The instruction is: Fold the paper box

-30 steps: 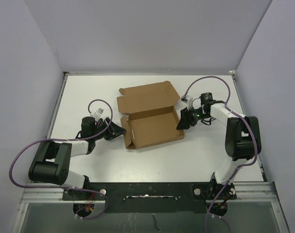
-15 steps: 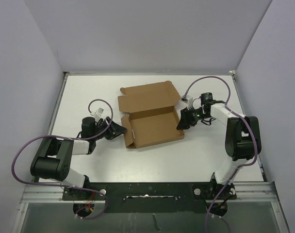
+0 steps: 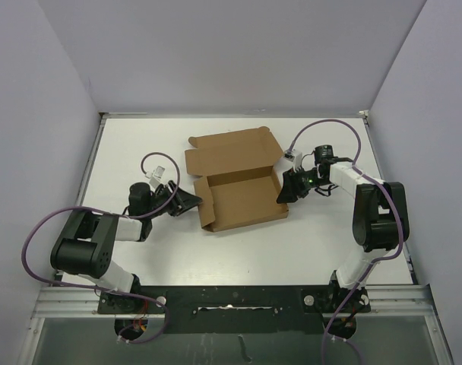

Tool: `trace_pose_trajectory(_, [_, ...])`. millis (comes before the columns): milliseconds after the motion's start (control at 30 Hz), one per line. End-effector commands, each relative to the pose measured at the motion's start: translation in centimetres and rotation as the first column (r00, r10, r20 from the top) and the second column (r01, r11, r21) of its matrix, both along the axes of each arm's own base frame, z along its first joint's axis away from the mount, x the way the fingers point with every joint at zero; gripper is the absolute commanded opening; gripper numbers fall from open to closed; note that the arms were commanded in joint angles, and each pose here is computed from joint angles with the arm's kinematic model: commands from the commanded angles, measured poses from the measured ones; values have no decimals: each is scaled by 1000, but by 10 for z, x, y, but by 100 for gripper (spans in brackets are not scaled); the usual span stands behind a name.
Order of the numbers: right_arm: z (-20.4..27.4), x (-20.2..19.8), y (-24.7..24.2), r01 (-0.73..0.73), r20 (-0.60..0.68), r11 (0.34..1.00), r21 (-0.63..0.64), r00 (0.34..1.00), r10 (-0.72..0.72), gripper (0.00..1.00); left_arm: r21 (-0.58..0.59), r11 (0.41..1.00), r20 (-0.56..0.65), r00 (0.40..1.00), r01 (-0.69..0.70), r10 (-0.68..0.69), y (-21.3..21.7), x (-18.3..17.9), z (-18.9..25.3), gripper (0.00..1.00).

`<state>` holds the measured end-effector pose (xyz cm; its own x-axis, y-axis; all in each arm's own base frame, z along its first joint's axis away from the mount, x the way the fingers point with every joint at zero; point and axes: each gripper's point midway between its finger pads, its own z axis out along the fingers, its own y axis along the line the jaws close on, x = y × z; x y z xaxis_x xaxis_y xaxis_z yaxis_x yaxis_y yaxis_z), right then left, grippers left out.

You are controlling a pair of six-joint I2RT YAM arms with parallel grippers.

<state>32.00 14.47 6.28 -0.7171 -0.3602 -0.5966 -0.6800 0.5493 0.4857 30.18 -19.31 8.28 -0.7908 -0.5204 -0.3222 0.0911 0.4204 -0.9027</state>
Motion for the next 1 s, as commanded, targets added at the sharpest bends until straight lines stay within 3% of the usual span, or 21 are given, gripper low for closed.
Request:
trace_pose_trajectory(0, [6, 1, 5, -18, 8, 999, 33, 1000, 17, 49, -13, 999, 32, 999, 44, -44, -10, 1, 5, 37])
trace_pose_trajectory(200, [5, 1, 6, -18, 7, 999, 34, 1000, 18, 49, -11, 998, 28, 998, 58, -58, -15, 3, 6, 10])
trace_pose_trajectory(333, [6, 1, 6, -19, 6, 999, 36, 1000, 19, 49, -11, 997, 31, 997, 71, -71, -19, 4, 7, 1])
trace_pose_trajectory(433, [6, 1, 6, -18, 7, 999, 36, 1000, 18, 49, 1, 997, 29, 997, 76, -76, -20, 5, 6, 0])
trace_pose_trajectory(633, [6, 1, 6, -19, 6, 999, 35, 1000, 19, 49, 77, 996, 64, 996, 49, -54, -11, 5, 20, 10])
trace_pose_trajectory(833, [4, 0, 5, -21, -1, 999, 32, 1000, 21, 49, 227, 971, 104, 993, -71, 48, 31, 1, 35, 25])
trace_pose_trajectory(967, [3, 0, 6, -23, -6, 999, 32, 1000, 23, 48, 261, 948, 106, 982, -181, 158, 63, -7, 34, 41])
